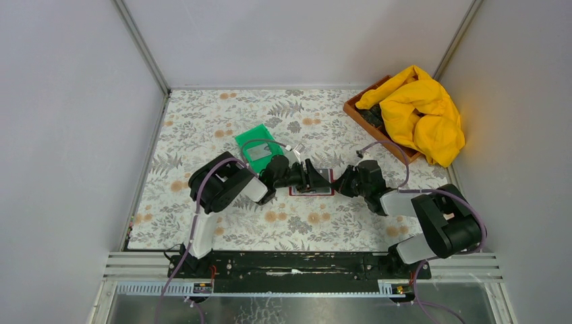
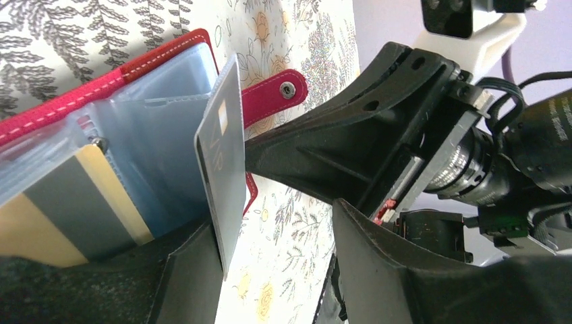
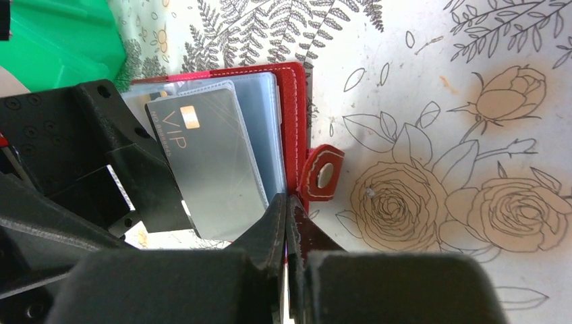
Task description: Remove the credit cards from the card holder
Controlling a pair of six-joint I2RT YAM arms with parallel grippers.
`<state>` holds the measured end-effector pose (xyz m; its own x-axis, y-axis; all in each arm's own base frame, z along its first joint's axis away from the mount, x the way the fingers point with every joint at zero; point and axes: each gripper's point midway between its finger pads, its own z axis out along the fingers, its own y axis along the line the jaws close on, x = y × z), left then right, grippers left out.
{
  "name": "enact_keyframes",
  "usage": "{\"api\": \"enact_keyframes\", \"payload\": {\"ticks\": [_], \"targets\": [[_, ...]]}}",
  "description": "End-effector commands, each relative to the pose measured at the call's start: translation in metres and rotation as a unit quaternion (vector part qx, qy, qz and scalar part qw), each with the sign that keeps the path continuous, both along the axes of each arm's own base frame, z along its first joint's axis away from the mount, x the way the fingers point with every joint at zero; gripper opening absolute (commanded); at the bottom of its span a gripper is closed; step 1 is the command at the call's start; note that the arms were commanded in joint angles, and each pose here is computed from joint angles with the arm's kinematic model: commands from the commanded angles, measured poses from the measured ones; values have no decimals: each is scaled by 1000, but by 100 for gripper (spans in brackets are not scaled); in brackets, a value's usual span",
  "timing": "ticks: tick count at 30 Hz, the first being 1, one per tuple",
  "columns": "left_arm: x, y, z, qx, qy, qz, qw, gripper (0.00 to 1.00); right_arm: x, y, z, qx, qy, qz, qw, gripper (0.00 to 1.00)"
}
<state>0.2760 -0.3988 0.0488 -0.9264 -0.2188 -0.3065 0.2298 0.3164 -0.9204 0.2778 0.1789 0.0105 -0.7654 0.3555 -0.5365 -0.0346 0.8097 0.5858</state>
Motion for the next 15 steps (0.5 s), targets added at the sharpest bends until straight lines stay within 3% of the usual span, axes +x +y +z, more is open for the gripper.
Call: {"api": "enact_keyframes", "payload": {"ticks": [1,15], "targets": [[-7,19,-17,18,20,-7,1000,64,-22,-7,-32,-3,79,-9,997,0],[-5,32,-22,18,24,0,1000,66,-18,-9,-31,1,82,-8,997,0]]}}
